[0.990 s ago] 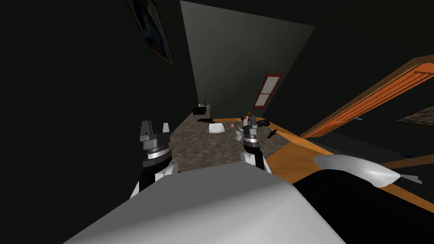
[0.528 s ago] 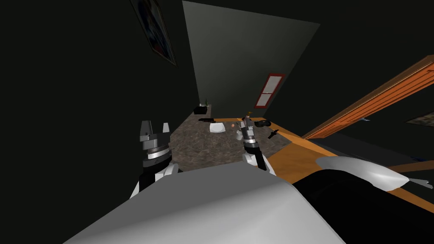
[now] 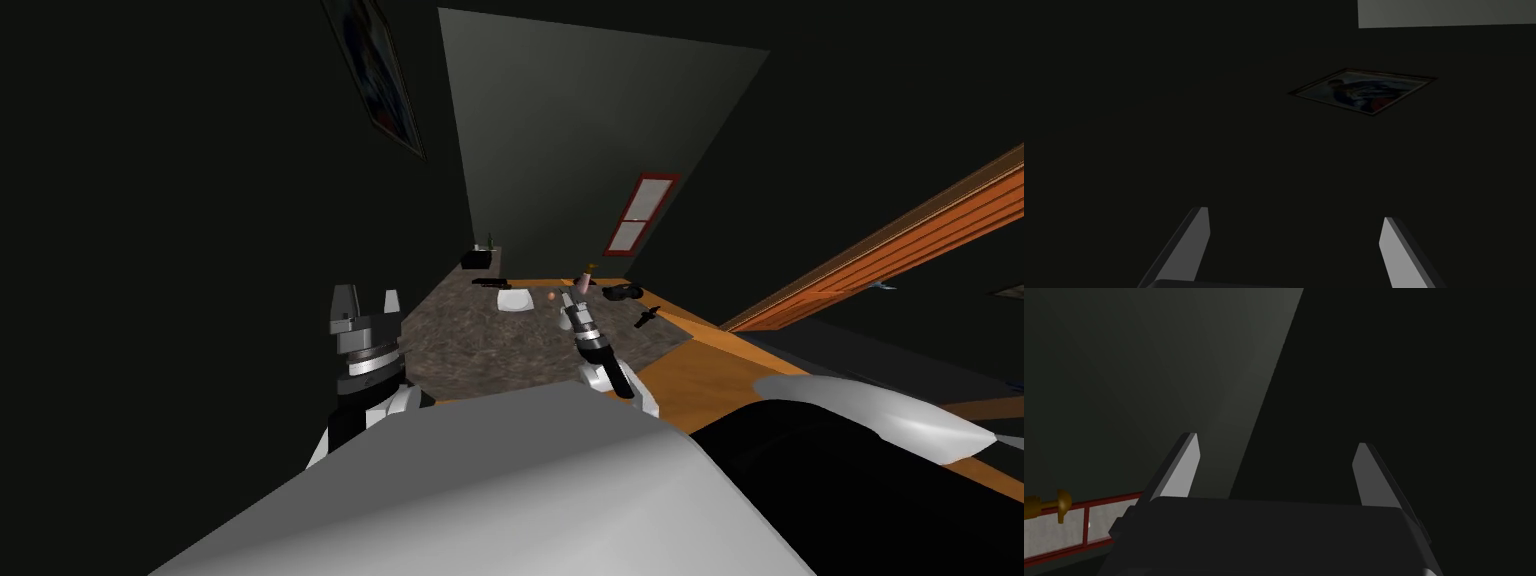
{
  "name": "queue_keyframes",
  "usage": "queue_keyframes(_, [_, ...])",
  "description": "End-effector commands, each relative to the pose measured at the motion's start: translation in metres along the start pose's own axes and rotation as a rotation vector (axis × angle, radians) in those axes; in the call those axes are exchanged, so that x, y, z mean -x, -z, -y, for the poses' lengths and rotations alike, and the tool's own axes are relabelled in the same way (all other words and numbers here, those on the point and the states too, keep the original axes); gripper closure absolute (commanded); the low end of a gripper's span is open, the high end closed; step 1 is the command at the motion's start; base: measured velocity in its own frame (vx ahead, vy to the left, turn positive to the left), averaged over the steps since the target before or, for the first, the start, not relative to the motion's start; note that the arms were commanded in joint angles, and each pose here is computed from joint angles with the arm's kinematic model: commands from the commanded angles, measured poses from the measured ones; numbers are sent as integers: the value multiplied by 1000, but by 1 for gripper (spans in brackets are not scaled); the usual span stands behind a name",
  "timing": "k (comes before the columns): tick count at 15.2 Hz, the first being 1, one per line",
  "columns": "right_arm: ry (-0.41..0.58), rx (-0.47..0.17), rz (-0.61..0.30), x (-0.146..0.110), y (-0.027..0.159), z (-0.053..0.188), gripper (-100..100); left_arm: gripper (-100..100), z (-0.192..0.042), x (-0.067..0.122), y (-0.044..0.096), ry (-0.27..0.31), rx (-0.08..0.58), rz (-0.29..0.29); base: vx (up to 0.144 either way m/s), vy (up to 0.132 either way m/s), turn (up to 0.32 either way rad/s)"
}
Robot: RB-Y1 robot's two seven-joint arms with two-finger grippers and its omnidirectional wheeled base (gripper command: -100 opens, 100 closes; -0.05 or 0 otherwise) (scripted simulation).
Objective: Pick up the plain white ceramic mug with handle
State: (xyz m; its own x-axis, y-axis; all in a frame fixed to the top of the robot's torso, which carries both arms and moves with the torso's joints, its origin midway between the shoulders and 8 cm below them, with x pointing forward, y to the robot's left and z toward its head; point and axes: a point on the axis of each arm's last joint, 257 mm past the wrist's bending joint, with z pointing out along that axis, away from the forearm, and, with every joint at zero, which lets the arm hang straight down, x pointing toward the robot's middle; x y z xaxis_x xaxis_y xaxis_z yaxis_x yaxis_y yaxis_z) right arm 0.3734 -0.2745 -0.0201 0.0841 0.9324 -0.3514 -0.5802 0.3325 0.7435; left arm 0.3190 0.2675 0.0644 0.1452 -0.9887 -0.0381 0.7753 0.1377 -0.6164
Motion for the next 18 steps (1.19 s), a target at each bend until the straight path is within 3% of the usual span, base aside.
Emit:
queue_keyframes(1, [21, -36, -51, -6, 6, 18, -100, 0, 0, 0, 0, 0, 0, 0, -28, 8, 54])
queue_keyframes(6, [66, -65, -138, -12, 13, 34, -100, 0, 0, 0, 0, 0, 0, 0, -30, 7, 53])
queue_keyframes(7, [80, -102, -170, -13, 21, 51, -100, 0, 0, 0, 0, 0, 0, 0, -29, 9, 68])
queue_keyframes(9, [100, -99, -203, -14, 21, 50, -100, 0, 0, 0, 0, 0, 0, 0, -30, 6, 53])
queue_keyframes(10, [113, -138, -232, -15, 30, 68, -100, 0, 0, 0, 0, 0, 0, 0, -30, 8, 82])
queue_keyframes(13, [138, -134, -270, -15, 30, 68, -100, 0, 0, 0, 0, 0, 0, 0, -23, 6, 38])
queue_keyframes(14, [157, -174, -306, -14, 40, 85, -100, 0, 0, 0, 0, 0, 0, 0, -21, 5, 75])
queue_keyframes(16, [178, -171, -338, -14, 40, 85, -100, 0, 0, 0, 0, 0, 0, 0, -28, 7, 70])
queue_keyframes(17, [194, -213, -367, -11, 51, 103, -100, 0, 0, 0, 0, 0, 0, 0, -30, 10, 94])
queue_keyframes(18, [206, -211, -385, -11, 51, 103, -100, 0, 0, 0, 0, 0, 0, 0, -34, 8, 95])
